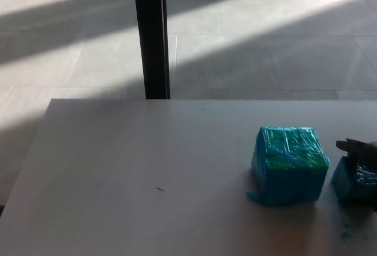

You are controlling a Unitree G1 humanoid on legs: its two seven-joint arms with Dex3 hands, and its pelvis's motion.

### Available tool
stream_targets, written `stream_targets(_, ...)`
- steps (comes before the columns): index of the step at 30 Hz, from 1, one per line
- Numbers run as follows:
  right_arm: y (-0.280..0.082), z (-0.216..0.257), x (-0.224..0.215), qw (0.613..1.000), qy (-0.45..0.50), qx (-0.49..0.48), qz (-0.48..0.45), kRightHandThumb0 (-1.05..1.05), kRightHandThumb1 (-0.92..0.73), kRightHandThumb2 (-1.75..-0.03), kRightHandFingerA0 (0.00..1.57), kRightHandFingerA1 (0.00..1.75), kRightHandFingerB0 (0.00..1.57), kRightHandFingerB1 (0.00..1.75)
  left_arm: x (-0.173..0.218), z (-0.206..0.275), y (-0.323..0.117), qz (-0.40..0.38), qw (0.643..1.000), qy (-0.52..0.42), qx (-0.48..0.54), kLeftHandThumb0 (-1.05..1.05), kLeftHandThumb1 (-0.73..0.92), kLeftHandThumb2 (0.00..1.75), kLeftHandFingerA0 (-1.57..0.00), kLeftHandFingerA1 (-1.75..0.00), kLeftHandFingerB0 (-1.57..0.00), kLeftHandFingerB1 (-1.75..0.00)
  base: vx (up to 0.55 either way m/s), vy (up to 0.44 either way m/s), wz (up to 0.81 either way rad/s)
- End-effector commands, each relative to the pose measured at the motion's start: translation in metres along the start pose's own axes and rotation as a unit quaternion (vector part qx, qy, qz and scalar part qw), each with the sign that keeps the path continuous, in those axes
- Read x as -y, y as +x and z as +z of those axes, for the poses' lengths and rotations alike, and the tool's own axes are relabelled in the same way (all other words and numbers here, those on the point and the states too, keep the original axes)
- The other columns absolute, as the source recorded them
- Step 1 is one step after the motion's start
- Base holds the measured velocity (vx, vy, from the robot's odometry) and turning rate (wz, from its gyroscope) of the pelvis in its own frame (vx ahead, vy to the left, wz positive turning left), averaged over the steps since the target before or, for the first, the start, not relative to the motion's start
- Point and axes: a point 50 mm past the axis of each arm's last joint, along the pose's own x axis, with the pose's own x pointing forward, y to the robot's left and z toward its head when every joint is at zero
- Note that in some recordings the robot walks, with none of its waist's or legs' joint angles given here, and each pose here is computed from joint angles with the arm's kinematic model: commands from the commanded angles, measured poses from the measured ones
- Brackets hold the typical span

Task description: The robot uses its right hand to pick up the small cube kept on the middle on the desk and place it on the bigger cube kept next to it

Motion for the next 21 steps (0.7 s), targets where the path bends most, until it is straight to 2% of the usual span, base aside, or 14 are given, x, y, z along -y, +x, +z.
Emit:
stream_targets(1,-0.002,-0.024,-0.009,0.995,-0.023,-0.077,0.053,-0.63,-0.34,-0.66,0.00,0.00,0.02,0.13,-0.007,0.007,-0.002,0.013,1.000,-0.004,0.003,-0.92,0.88,0.66,-0.42,-0.53,-0.40,-0.37,0.00,0.000,0.00)
stream_targets(4,-0.002,-0.027,-0.013,0.990,-0.073,-0.100,0.072,-0.48,-0.27,-0.59,0.00,0.05,0.00,0.15,-0.007,0.009,-0.001,0.011,1.000,-0.002,0.005,-0.93,0.88,0.67,-0.41,-0.53,-0.38,-0.37,0.00,0.000,0.00)
stream_targets(5,-0.001,-0.026,-0.014,0.987,-0.093,-0.106,0.081,-0.39,-0.39,-0.63,0.00,0.00,0.03,0.18,-0.008,0.008,-0.001,0.010,1.000,-0.006,0.008,-0.93,0.87,0.67,-0.41,-0.53,-0.37,-0.37,0.00,0.000,0.00)
stream_targets(8,-0.001,-0.027,-0.017,0.982,-0.122,-0.117,0.089,-0.30,-0.41,-0.62,0.00,0.00,0.05,0.29,-0.008,0.009,-0.002,0.009,1.000,0.002,0.008,-0.99,0.72,0.84,-0.38,-0.55,-0.33,-0.42,0.00,0.000,0.00)
stream_targets(10,-0.001,-0.030,-0.022,0.981,-0.127,-0.127,0.074,-0.14,-0.47,-0.64,0.00,0.15,0.08,0.33,-0.009,0.010,-0.002,0.006,1.000,0.006,0.008,-0.93,0.89,0.67,-0.38,-0.52,-0.37,-0.37,0.00,0.000,0.00)
stream_targets(11,-0.002,-0.031,-0.023,0.980,-0.136,-0.128,0.070,-0.11,-0.50,-0.59,0.01,0.41,0.11,0.33,-0.009,0.009,-0.002,0.011,1.000,-0.006,0.005,-0.98,0.70,0.86,-0.37,-0.56,-0.34,-0.43,0.00,0.000,0.00)
stream_targets(12,-0.002,-0.032,-0.025,0.980,-0.138,-0.128,0.065,-0.07,-0.56,-0.55,0.00,0.78,0.18,0.31,-0.009,0.009,-0.002,0.008,1.000,-0.003,0.007,-0.94,0.88,0.66,-0.39,-0.53,-0.38,-0.37,0.00,0.000,0.00)
stream_targets(13,-0.002,-0.033,-0.027,0.980,-0.143,-0.127,0.058,-0.04,-0.39,-0.89,0.15,0.65,0.05,0.47,-0.009,0.009,-0.002,0.007,1.000,-0.004,0.009,-0.94,0.88,0.67,-0.38,-0.53,-0.37,-0.37,0.00,0.000,0.00)
stream_targets(14,-0.002,-0.034,-0.029,0.981,-0.142,-0.125,0.048,-0.07,-0.60,-0.58,0.13,0.80,0.18,0.31,-0.009,0.009,-0.002,0.008,1.000,-0.006,0.008,-0.93,0.88,0.66,-0.39,-0.54,-0.38,-0.37,0.00,0.000,0.00)
stream_targets(16,-0.002,-0.037,-0.036,0.984,-0.154,-0.089,-0.001,-0.18,-0.66,-0.62,0.55,1.29,0.26,0.35,-0.009,0.010,-0.002,0.008,1.000,-0.005,0.007,-0.93,0.88,0.66,-0.40,-0.54,-0.38,-0.37,0.00,0.000,0.00)
stream_targets(17,-0.002,-0.037,-0.036,0.984,-0.154,-0.087,-0.004,-0.18,-0.66,-0.62,0.55,1.29,0.26,0.35,-0.009,0.010,-0.002,0.008,1.000,-0.005,0.007,-0.93,0.88,0.66,-0.40,-0.54,-0.38,-0.37,0.00,0.000,0.00)
stream_targets(18,-0.004,-0.039,-0.041,0.984,-0.165,-0.068,-0.020,-0.24,-0.72,-0.66,0.65,1.47,0.24,0.36,-0.008,0.010,-0.002,0.007,1.000,0.000,0.006,-0.98,0.72,0.85,-0.37,-0.56,-0.33,-0.42,0.00,0.000,0.00)
stream_targets(19,-0.004,-0.039,-0.043,0.982,-0.175,-0.063,-0.023,-0.26,-0.75,-0.67,0.66,1.49,0.27,0.36,-0.008,0.010,-0.002,0.006,1.000,-0.003,0.006,-0.92,0.88,0.67,-0.38,-0.52,-0.36,-0.37,0.00,0.000,0.00)
stream_targets(21,-0.004,-0.039,-0.045,0.981,-0.184,-0.054,-0.029,-0.27,-0.78,-0.66,0.69,1.43,0.42,0.38,-0.008,0.010,-0.002,0.005,1.000,-0.002,0.007,-0.91,0.88,0.67,-0.38,-0.52,-0.36,-0.38,0.00,0.000,0.00)
